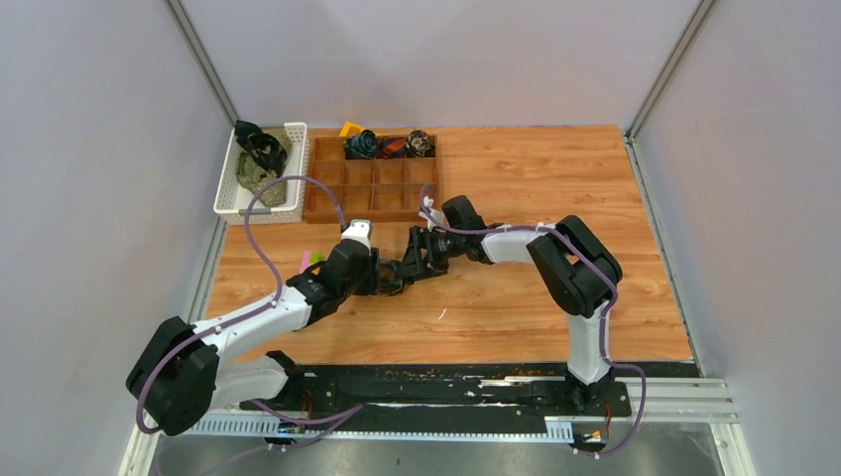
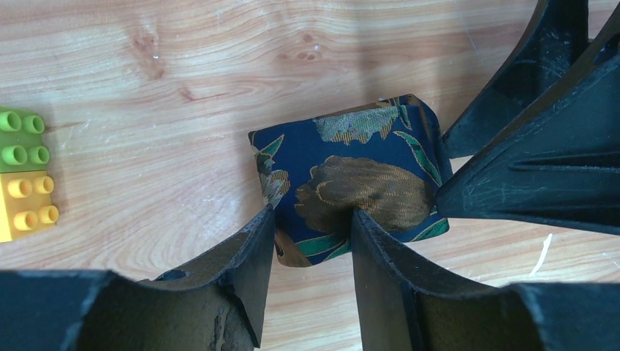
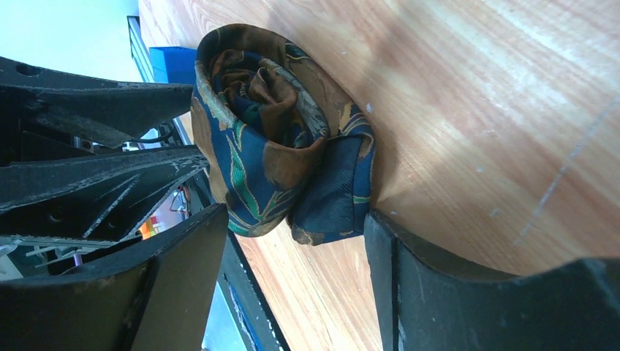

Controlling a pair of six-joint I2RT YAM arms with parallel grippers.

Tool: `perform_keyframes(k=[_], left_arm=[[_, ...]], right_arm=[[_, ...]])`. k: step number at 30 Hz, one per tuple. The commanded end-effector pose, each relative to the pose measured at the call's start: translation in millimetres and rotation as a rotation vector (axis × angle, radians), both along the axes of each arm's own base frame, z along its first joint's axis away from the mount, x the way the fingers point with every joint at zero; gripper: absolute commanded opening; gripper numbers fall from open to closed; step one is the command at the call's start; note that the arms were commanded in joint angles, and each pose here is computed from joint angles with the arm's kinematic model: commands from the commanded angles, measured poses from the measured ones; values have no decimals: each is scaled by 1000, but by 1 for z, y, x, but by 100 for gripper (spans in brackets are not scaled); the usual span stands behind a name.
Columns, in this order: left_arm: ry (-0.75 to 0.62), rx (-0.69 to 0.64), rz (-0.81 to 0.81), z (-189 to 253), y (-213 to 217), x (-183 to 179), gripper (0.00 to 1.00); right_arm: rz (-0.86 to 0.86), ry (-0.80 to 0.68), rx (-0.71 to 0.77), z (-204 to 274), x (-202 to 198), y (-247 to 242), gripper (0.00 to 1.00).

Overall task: Roll the ties
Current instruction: Roll the tie at the center of the board.

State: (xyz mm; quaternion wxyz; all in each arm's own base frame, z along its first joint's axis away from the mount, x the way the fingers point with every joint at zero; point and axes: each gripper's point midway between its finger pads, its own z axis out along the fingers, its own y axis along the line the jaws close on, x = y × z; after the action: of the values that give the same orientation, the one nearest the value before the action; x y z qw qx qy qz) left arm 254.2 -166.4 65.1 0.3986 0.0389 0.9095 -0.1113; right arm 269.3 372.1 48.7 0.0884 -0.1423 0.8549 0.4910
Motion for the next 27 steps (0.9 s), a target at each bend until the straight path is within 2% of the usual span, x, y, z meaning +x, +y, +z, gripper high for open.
perform_keyframes(k=[1, 14, 23, 27], left_arm=[[11, 9, -2, -9, 1, 0, 50], [21, 7, -15, -14, -2, 0, 49], [21, 3, -27, -14, -4, 0, 48], [20, -1, -31, -13, -5, 0, 48]], right_arm=[[3, 1, 1, 0, 1, 10, 68], [-3, -10, 26, 14, 9, 22, 56], [19, -7, 22, 15, 6, 31, 55], [20, -8, 8, 12, 5, 33, 47]])
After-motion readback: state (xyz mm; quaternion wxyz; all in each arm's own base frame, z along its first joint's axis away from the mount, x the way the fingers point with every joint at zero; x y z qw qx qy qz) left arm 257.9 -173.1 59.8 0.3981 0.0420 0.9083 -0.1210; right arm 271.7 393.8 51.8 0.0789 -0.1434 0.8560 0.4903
